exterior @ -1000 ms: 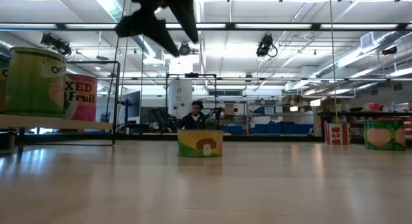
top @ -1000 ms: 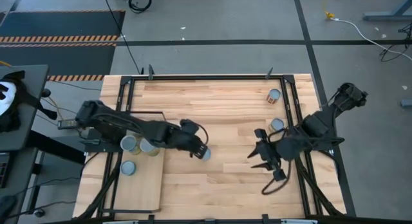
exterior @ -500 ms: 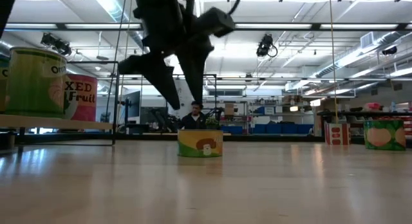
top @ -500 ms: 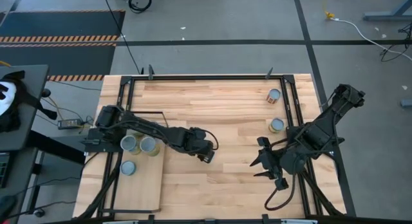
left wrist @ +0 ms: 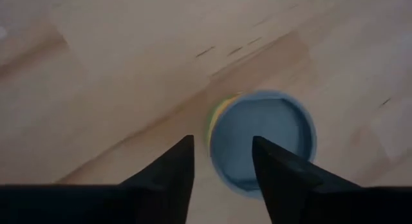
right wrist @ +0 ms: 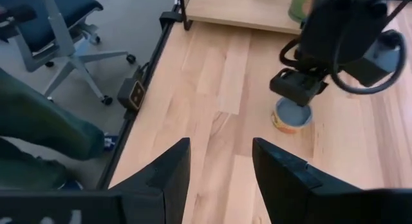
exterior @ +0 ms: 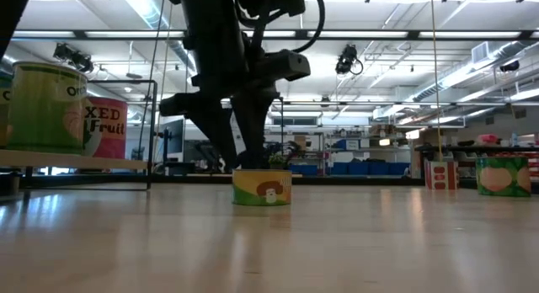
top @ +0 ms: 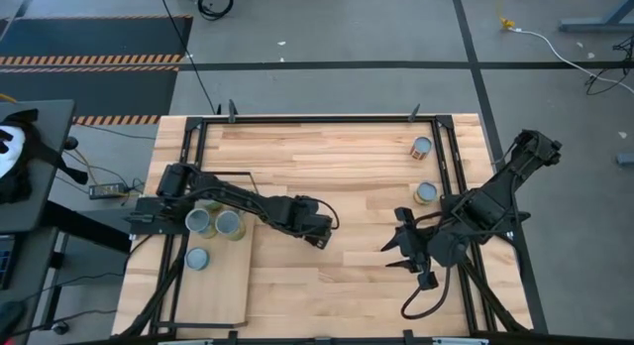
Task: Pick and place cans onto a shelf
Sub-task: Put the canned mushroom on the shelf
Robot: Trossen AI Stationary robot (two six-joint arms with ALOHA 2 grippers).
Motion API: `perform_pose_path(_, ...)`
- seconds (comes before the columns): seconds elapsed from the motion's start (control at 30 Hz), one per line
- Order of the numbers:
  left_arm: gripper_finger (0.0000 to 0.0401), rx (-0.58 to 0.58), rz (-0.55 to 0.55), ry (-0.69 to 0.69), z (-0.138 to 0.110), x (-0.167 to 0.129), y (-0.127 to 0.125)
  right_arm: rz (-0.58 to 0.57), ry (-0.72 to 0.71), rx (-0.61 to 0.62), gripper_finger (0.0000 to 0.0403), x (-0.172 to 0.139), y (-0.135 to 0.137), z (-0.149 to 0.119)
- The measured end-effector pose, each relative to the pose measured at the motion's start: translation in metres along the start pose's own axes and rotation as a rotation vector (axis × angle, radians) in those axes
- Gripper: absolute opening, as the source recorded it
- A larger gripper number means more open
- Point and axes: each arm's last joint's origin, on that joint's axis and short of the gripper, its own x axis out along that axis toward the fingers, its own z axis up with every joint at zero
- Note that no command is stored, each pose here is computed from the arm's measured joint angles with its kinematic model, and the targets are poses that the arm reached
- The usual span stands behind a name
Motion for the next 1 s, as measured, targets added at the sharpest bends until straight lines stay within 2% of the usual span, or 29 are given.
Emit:
perform_pose_path(0.13, 0.0122, -0.062, 0.028, 0.026, -0.004, 0.013, 0.0, -0.016, -0.009, 0.001, 0.0173, 0.0, 0.0, 0.0)
perform_pose_path(0.4, 0.0082, -0.06, 0.007, 0.017, -0.009, 0.023, -0.006, -0.039, -0.014, -0.009, 0.0173, 0.001, -0.003, 0.001)
perform_pose_path(0.6, 0.0011, -0.043, 0.005, 0.02, -0.009, 0.014, -0.004, -0.056, -0.007, -0.023, 0.0173, 0.002, -0.007, 0.002)
perform_pose_path(0.7, 0.001, -0.023, -0.026, 0.007, -0.008, -0.005, -0.004, -0.062, -0.003, -0.02, 0.0173, 0.002, -0.009, 0.002)
perform_pose_path(0.8, 0.0007, 0.034, -0.105, -0.017, -0.011, -0.04, -0.005, -0.064, 0.0, -0.021, 0.0173, 0.002, -0.009, 0.002)
perform_pose_path(0.9, 0.0006, 0.099, -0.196, -0.034, -0.025, -0.082, -0.004, -0.06, 0.002, -0.013, 0.0173, 0.002, -0.009, 0.002)
perform_pose_path(1.0, 0.0005, 0.086, -0.232, -0.016, -0.047, -0.122, 0.005, -0.061, 0.002, 0.006, 0.0173, 0.002, -0.009, 0.001)
